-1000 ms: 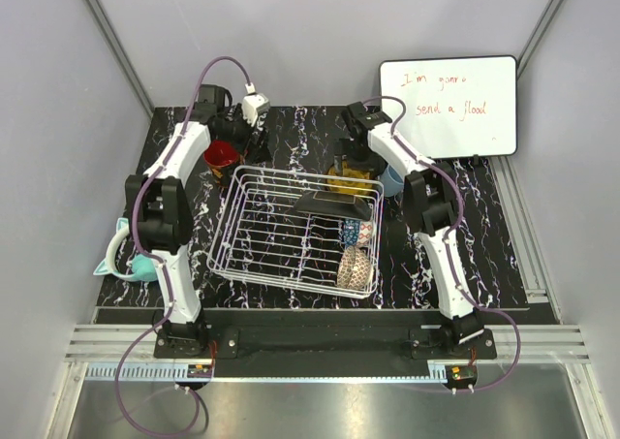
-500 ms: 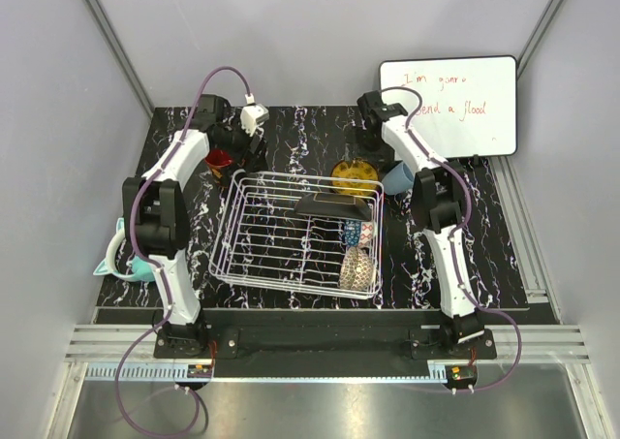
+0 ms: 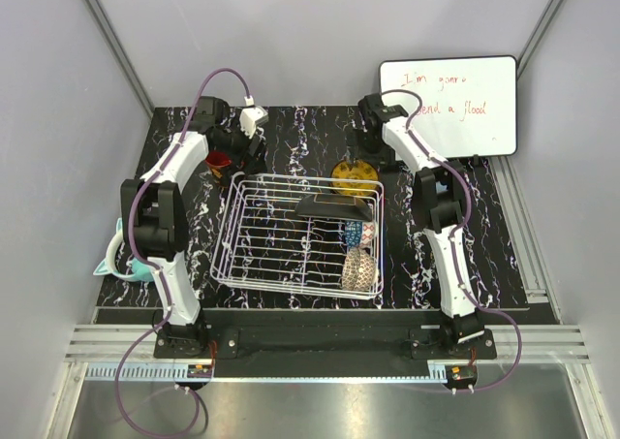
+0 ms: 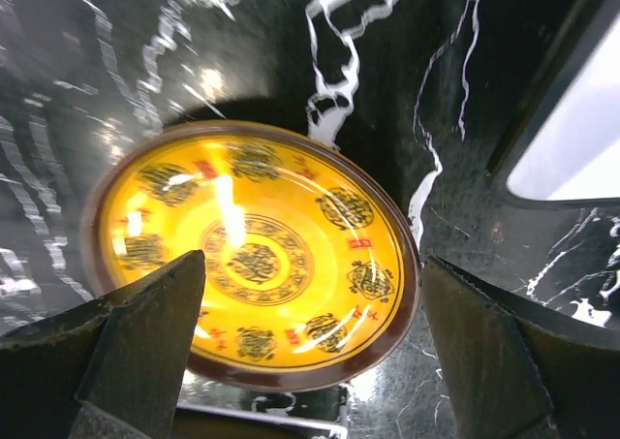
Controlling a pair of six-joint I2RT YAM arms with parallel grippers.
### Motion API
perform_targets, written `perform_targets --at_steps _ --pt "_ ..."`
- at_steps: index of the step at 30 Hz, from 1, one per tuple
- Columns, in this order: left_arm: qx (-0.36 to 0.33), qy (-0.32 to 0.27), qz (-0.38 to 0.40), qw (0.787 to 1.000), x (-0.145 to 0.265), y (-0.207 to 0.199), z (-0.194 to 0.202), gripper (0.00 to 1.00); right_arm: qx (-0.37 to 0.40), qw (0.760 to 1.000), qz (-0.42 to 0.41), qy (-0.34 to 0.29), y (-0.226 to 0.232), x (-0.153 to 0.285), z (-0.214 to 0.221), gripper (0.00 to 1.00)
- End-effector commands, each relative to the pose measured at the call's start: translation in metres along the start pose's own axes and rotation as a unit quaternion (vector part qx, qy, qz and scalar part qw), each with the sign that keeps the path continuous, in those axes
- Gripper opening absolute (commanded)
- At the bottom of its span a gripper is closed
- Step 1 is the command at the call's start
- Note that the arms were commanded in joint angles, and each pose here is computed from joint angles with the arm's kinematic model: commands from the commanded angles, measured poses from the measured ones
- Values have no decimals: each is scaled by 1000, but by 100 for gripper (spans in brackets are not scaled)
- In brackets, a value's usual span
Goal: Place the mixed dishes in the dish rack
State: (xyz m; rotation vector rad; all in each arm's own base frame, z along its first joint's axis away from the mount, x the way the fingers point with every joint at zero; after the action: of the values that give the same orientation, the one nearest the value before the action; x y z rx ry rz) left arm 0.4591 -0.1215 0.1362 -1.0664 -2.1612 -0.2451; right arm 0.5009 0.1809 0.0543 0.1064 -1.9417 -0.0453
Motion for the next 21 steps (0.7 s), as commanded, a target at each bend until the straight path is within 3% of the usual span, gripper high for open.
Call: perform_targets --at_steps 1,7,11,21 --pt "-9 3 4 1000 13 -9 -3 99 9 1000 6 3 -6 10 6 100" --pt "-10 0 3 1000 15 -9 -7 99 -10 1000 -1 18 -17 3 23 100" --pt "-10 2 3 1000 16 -9 -4 99 -36 998 -54 27 -11 3 33 98" --pt "-22 -4 -10 1000 22 -3 -15 99 -82 987 -128 49 9 -7 59 57"
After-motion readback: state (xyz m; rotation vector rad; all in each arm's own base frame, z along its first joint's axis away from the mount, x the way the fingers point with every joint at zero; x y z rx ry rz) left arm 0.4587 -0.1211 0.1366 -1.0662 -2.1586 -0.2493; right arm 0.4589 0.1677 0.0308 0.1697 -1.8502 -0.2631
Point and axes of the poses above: each gripper's point midway between its finger pads, its own x axis back along the fingers, its own y axis along the line the jaws close on, z = x × y, the point moved 1 cm from there along x, back along the fingers, and after that the axes turned 4 degrees about x, right-handed, at the moved point
